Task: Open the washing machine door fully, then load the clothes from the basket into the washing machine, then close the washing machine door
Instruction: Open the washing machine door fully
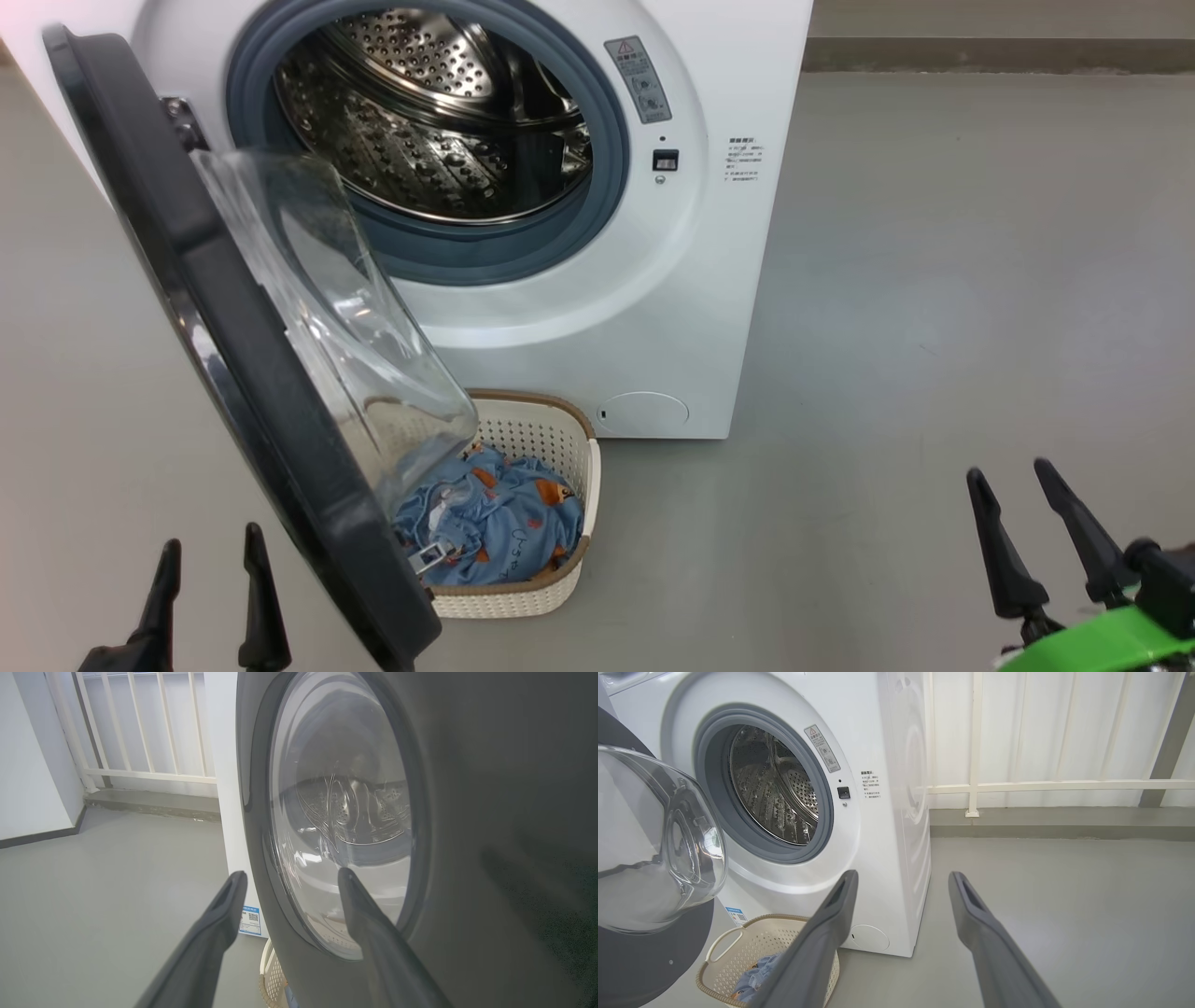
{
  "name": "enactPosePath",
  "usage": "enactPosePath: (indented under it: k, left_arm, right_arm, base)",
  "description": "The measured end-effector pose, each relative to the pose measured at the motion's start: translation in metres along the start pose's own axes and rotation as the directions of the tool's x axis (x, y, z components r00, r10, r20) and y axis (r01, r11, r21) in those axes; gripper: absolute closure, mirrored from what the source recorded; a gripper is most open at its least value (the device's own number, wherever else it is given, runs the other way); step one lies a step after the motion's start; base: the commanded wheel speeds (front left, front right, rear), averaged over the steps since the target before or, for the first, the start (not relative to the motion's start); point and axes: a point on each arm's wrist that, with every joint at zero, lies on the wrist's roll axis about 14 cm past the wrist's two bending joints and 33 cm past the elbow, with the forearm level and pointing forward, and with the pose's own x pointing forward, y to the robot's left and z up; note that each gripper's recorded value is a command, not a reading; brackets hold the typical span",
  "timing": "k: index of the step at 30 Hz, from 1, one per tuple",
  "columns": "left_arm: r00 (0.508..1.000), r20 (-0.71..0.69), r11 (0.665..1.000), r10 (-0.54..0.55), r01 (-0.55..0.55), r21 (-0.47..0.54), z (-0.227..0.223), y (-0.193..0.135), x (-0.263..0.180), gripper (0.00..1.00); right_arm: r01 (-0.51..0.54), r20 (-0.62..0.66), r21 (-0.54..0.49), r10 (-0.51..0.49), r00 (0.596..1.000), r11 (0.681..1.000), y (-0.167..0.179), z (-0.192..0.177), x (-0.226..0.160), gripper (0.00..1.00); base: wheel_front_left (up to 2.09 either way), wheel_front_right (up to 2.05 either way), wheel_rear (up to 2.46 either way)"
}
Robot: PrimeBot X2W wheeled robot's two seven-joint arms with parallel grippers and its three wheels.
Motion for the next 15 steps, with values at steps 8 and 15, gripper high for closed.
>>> enactPosePath:
  k: [8, 15]
  left_arm:
    - [1.000, -0.013, 1.000, -0.012, 0.012, -0.002, -0.004, -0.003, -0.003, 0.00]
    - [1.000, -0.024, 1.000, -0.021, 0.021, -0.002, -0.007, -0.005, -0.004, 0.00]
  right_arm:
    - [0.062, -0.053, -0.056, -0.065, 0.997, 0.997, -0.008, -0.018, -0.025, 0.00]
    - [0.125, -0.048, -0.076, -0.129, 0.991, 0.989, -0.015, -0.019, -0.039, 0.00]
  base:
    - [0.00, 0.00, 0.00]
    - [0.00, 0.00, 0.00]
